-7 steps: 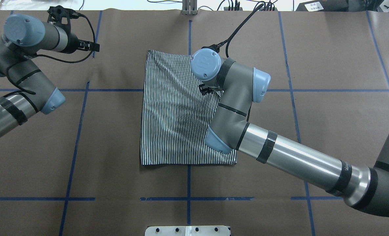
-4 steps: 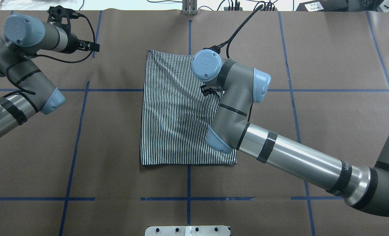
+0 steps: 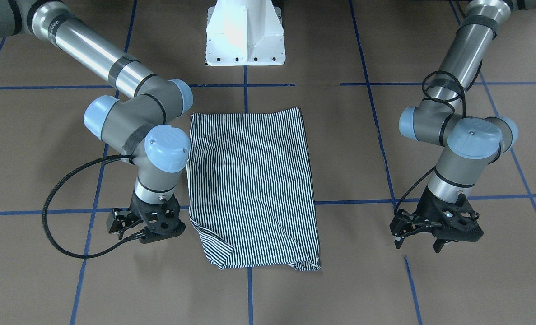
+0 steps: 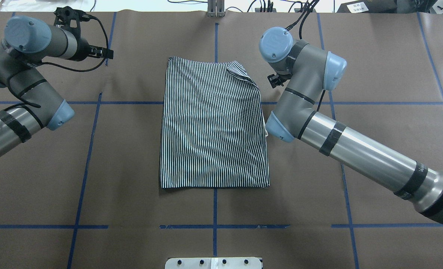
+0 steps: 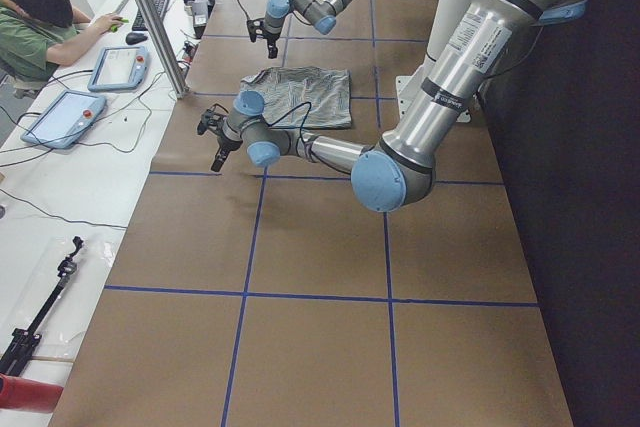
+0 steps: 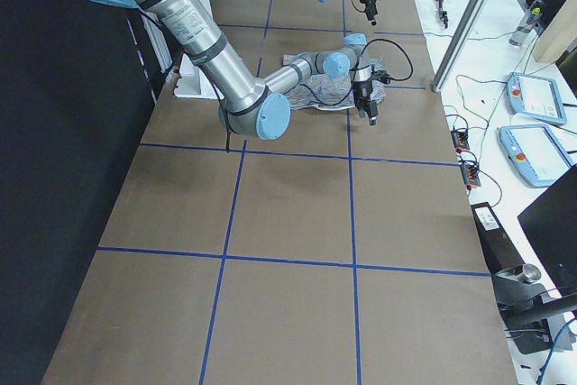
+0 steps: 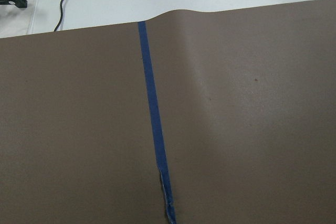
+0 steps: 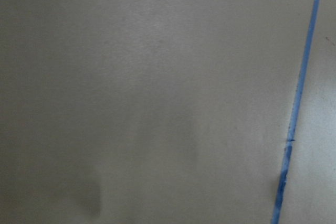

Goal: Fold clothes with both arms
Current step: 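Raise the right gripper away from the shirt, then reach the right gripper back down to the shirt's far edge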

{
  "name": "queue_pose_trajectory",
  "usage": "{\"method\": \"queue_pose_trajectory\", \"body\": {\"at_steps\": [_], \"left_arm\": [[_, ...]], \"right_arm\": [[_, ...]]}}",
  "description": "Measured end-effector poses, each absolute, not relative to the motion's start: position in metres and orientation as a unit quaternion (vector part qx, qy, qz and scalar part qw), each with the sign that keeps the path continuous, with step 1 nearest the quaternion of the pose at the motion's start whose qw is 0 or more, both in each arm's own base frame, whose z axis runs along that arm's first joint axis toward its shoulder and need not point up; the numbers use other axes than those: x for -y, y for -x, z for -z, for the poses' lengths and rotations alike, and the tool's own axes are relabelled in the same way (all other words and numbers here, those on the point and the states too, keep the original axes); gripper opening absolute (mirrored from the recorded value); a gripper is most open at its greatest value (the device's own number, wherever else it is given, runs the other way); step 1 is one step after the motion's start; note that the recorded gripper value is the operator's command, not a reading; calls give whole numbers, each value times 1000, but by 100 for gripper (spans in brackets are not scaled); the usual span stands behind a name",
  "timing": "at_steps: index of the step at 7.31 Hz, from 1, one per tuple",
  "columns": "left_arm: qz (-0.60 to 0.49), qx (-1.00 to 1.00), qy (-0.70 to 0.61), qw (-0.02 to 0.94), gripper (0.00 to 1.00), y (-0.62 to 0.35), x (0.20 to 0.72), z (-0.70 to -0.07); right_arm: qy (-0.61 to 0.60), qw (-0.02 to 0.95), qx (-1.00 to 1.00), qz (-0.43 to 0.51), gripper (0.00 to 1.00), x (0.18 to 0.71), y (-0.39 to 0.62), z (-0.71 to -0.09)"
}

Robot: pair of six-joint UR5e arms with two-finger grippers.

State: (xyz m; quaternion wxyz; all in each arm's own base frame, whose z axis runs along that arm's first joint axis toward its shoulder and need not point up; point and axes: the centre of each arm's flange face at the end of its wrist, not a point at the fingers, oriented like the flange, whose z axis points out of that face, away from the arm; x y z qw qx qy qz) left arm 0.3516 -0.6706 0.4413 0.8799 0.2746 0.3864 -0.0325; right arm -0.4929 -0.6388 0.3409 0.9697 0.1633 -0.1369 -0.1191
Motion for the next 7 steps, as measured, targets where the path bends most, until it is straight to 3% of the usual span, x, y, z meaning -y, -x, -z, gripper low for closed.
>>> {"method": "queue_pose_trajectory", "body": {"at_steps": [3, 7], "left_arm": [[32, -387, -275, 880, 100, -352, 671, -441], [33, -386, -274, 880, 100, -352, 671, -441]], "right_arm": [[-172, 962, 182, 107, 100, 652, 492, -296], [-165, 960, 226, 7, 100, 653, 570, -199]]}}
